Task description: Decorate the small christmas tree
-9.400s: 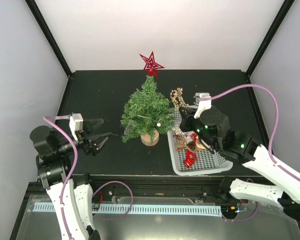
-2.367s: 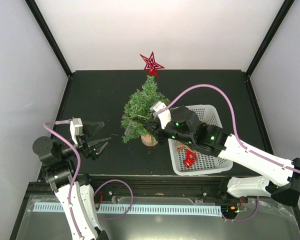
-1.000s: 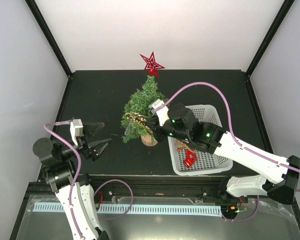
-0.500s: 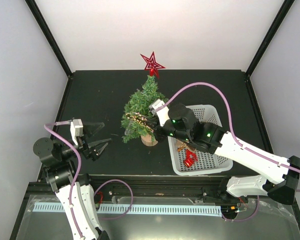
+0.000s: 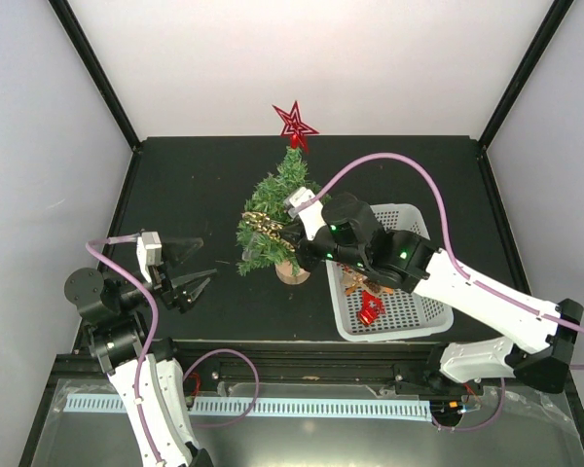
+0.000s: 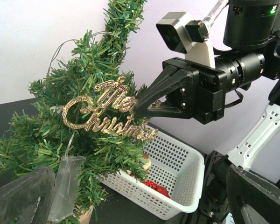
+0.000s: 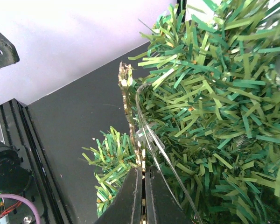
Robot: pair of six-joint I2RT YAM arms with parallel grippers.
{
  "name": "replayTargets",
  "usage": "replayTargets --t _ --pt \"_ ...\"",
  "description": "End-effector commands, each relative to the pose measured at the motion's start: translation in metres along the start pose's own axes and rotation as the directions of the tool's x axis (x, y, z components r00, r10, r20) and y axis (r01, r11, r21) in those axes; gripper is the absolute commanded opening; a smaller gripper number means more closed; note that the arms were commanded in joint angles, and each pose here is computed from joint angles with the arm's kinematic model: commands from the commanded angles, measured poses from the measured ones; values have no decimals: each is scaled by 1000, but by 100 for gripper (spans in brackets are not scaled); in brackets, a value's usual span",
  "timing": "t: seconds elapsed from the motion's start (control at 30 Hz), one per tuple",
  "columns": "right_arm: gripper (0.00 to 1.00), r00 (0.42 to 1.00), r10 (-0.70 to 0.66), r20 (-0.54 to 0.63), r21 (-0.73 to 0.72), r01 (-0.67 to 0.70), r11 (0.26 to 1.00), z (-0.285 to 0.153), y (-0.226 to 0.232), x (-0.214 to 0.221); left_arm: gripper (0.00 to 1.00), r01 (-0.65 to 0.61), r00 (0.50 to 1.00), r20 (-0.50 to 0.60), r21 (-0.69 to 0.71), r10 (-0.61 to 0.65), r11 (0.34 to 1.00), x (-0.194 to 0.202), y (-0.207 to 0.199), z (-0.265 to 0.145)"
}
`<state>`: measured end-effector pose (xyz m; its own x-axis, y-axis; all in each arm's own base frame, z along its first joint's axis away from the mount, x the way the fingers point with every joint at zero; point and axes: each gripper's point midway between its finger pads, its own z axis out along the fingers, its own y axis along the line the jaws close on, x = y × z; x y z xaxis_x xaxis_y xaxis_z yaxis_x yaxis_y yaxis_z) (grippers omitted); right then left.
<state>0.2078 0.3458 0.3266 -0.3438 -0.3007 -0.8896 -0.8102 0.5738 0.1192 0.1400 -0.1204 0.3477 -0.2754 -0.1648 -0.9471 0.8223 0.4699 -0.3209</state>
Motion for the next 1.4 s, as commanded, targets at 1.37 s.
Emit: replayTargets --t 1.37 --pt "37 998 22 63 54 -26 998 -18 -11 -10 99 -27 1000 -5 8 27 1000 3 -5 -1"
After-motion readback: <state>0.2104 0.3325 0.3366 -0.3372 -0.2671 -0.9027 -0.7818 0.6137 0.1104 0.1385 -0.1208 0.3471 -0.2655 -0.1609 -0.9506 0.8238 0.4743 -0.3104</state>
